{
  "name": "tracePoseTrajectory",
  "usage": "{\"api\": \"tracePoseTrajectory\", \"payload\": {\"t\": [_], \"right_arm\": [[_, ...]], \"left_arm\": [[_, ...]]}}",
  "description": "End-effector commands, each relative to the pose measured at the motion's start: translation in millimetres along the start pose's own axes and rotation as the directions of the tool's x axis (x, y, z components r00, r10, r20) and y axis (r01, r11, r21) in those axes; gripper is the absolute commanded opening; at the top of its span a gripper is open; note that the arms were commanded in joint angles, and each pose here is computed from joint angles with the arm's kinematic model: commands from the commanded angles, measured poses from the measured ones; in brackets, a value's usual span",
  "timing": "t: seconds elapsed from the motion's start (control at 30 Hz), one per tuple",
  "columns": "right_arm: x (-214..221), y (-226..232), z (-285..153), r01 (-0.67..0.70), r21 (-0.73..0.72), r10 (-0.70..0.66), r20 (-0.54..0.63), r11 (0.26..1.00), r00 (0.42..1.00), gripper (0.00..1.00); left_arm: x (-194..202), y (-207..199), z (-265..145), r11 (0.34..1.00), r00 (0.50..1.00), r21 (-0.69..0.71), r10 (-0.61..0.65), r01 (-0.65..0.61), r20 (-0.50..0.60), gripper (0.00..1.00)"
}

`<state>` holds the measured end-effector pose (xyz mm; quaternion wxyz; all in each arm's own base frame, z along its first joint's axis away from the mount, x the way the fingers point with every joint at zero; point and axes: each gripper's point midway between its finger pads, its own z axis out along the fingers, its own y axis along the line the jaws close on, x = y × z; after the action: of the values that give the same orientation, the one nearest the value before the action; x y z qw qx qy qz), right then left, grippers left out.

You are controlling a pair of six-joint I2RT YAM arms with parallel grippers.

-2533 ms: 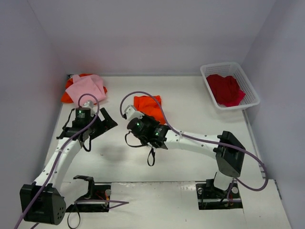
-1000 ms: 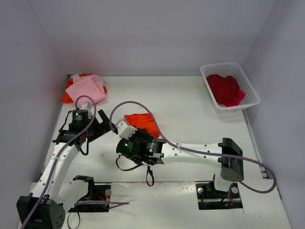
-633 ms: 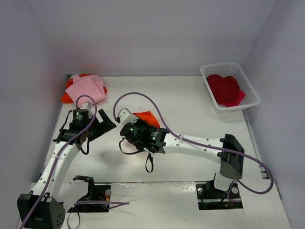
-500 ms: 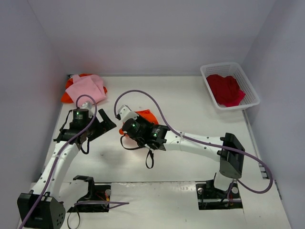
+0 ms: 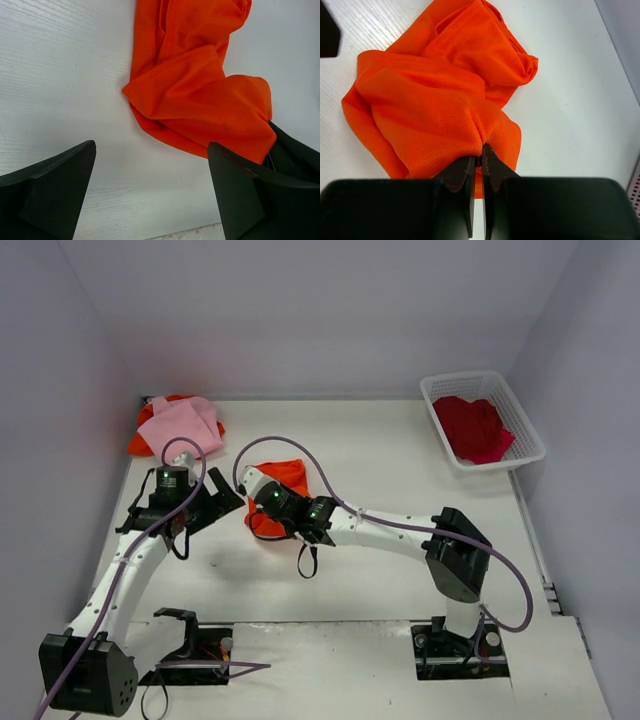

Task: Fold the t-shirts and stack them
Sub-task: Fold the long partially folded tshirt into a neat square

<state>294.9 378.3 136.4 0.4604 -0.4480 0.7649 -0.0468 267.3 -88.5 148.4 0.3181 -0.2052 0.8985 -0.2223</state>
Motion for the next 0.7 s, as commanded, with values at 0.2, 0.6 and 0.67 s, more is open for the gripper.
{"api": "tracePoseTrajectory", "payload": {"t": [0.2,0.6,0.67], "right_arm": [[-34.9,-23.6,24.8,-0.069,-0.037,0.074,0.129,0.997,0.989,0.0],[-52.7,-37.7,46.0,-0.056,-0.068,0.067,0.164,0.996,0.984,0.0],[-54.8,-37.3,54.6,-0.054,-0.076,0.066,0.164,0.996,0.984,0.0]], "left_arm": [[-17.9,-7.7,2.3,1.0,0.998,0.025,0.012,-0.013,0.062,0.88],[-20.1,-8.5,5.6,1.0,0.998,0.024,0.01,-0.011,0.06,0.88],[-19.5,-7.2,6.1,1.0,0.998,0.02,0.011,-0.012,0.06,0.88]]}}
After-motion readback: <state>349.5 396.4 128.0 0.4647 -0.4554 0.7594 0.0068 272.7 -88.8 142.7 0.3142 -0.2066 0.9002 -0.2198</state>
